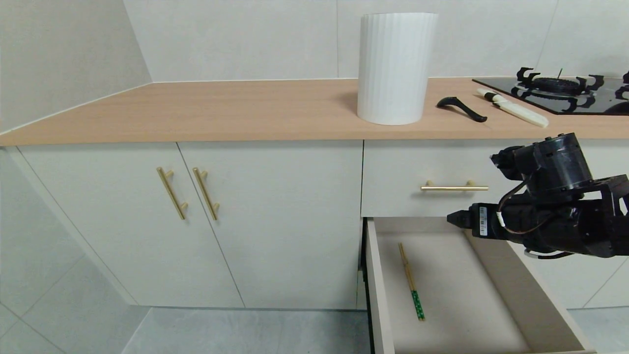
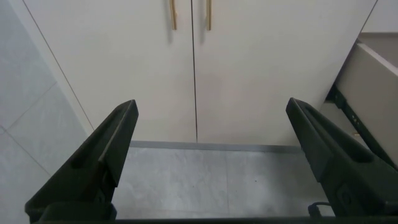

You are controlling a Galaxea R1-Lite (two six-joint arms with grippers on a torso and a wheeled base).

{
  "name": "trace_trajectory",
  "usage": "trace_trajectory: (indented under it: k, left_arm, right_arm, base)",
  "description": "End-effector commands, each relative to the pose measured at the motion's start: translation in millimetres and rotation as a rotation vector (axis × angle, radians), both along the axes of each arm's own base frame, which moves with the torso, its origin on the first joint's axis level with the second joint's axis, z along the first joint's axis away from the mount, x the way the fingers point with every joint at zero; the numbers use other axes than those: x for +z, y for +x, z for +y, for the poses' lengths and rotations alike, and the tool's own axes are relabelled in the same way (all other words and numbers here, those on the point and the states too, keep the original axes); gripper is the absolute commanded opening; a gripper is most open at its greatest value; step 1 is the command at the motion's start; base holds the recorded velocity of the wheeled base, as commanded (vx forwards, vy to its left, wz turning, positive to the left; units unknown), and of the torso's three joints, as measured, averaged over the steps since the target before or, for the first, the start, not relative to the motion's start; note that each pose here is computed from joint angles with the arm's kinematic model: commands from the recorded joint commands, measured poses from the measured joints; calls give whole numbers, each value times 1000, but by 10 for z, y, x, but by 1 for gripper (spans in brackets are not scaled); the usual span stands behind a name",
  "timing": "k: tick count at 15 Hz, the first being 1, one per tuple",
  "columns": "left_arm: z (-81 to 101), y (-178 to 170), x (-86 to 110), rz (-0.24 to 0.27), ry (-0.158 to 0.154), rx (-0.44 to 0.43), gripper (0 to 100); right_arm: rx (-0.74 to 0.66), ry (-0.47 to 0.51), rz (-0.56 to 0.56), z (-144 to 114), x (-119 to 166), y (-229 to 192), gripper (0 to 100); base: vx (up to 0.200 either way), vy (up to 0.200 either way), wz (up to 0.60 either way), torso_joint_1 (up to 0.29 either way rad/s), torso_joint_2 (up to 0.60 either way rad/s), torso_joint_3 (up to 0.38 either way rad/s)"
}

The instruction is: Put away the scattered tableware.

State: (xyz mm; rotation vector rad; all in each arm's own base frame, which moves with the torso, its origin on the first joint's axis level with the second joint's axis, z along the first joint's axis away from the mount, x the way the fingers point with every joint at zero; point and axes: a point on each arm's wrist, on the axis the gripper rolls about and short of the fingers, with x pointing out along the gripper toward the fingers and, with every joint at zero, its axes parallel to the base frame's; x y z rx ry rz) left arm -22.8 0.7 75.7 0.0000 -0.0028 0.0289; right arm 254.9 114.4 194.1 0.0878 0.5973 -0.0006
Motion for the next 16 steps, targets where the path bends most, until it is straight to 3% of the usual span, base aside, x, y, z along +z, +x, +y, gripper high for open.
trace_trajectory:
  k: [1,16]
  left_arm:
    - [0,0,1,0,0,0,100]
    - [0,0,1,0,0,0,100]
  right_arm:
    - [-5,2,-4,-13,11,1,100]
    - [-16,-5,3,-42,-14,30,100]
  base:
    - [0,0,0,76,-334,-261]
    - [0,0,0,164,-456,-293]
